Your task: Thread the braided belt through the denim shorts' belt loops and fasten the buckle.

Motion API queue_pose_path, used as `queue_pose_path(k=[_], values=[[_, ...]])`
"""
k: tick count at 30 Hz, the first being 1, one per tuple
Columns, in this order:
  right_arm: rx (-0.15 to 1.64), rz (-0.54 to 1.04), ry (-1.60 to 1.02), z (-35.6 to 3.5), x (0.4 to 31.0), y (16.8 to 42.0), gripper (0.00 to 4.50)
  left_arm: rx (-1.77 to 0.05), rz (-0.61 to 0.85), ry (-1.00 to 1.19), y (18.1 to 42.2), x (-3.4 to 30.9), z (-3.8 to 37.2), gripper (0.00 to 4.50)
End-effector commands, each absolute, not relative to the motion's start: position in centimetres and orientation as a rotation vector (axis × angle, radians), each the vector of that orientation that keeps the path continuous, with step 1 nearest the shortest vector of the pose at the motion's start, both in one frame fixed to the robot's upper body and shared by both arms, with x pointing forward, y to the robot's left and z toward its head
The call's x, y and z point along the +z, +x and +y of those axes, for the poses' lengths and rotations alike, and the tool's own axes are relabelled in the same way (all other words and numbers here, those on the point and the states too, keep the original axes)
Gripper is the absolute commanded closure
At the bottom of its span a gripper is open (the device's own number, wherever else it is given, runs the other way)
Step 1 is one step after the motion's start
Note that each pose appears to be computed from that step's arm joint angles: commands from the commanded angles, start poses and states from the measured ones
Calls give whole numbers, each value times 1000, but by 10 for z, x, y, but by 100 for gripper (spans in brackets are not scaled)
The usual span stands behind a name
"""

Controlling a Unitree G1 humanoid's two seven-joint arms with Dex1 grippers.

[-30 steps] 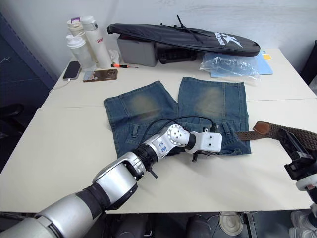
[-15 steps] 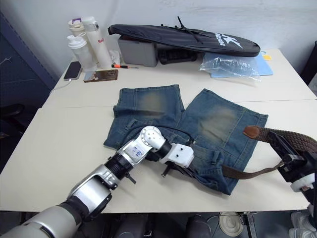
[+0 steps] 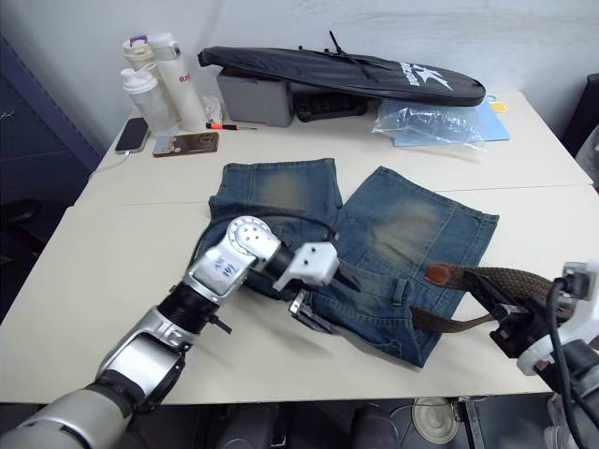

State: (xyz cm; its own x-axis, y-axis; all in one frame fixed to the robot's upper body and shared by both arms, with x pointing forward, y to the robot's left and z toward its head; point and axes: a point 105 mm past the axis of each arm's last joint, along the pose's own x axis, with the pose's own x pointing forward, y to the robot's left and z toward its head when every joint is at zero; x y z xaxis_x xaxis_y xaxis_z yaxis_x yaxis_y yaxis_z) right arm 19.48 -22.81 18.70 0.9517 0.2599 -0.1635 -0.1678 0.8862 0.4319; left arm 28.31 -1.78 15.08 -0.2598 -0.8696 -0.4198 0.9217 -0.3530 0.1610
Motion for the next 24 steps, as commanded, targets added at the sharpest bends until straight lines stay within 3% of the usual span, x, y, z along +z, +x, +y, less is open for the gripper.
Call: queue_pose_path(k=[1, 8, 24], values=[[255, 268, 441, -217, 182, 196, 450, -1779, 75, 389, 290, 189, -13, 2], [168, 334, 520, -232, 160, 204, 450, -1605, 52, 326, 309, 204, 9, 2], [169, 425, 566, -240, 141, 218, 450, -1501, 64, 317, 305, 196, 20, 2]])
